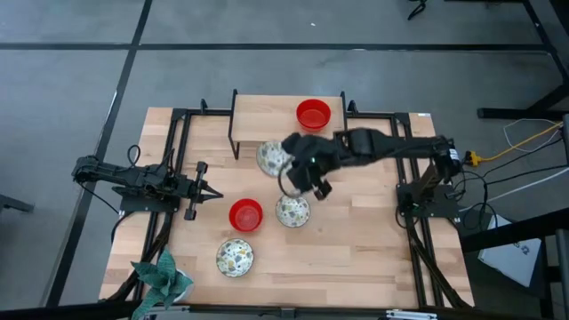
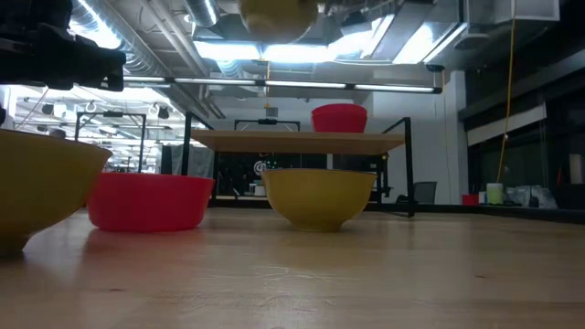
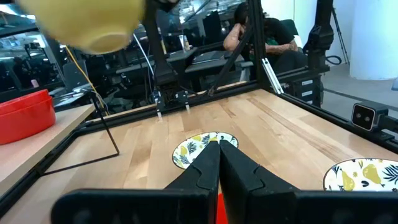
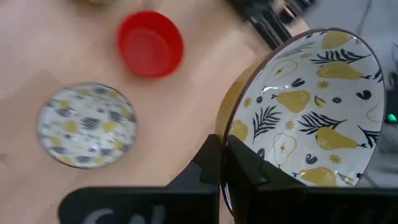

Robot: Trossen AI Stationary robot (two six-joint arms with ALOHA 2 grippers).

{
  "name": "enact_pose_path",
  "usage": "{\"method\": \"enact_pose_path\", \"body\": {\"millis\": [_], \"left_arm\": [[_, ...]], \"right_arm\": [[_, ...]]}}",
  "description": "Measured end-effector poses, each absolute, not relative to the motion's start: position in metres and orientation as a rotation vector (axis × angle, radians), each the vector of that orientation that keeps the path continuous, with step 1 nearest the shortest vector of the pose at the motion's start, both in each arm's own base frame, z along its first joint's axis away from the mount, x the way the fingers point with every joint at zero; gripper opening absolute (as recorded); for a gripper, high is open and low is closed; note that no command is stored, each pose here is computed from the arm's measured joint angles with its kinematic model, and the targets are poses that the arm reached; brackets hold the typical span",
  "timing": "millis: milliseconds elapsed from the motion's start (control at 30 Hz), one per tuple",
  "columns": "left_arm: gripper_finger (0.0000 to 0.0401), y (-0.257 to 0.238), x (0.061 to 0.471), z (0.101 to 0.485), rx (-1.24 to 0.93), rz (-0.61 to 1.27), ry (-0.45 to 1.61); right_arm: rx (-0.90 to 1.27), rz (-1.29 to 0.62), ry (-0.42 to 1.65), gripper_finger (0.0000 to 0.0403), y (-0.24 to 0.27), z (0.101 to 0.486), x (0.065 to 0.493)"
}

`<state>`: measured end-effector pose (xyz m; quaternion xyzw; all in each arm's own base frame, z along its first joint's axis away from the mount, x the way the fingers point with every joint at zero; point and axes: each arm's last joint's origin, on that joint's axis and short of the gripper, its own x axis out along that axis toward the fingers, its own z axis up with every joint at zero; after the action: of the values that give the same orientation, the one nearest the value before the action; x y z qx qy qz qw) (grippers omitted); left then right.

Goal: Pick & Place Mini bowls
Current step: Put the right white patterned bowl on the shelf

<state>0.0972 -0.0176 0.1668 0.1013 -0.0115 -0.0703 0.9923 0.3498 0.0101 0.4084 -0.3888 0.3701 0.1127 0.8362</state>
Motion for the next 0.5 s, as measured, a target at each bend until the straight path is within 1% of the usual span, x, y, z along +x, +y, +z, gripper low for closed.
{"method": "enact_pose_path", "body": {"millis": [200, 500], "left_arm": [[0.0004, -0.018, 0.097, 0.167, 0.203, -0.141, -0.023], [0.0004, -0.018, 0.097, 0.167, 0.203, -0.141, -0.023]], "right_arm": [[-0.822, 0.158, 0.796, 0.0009, -0.022, 0.41, 0.351], [-0.838, 0.12, 0.78, 0.0009, -0.038, 0.413, 0.352]]}}
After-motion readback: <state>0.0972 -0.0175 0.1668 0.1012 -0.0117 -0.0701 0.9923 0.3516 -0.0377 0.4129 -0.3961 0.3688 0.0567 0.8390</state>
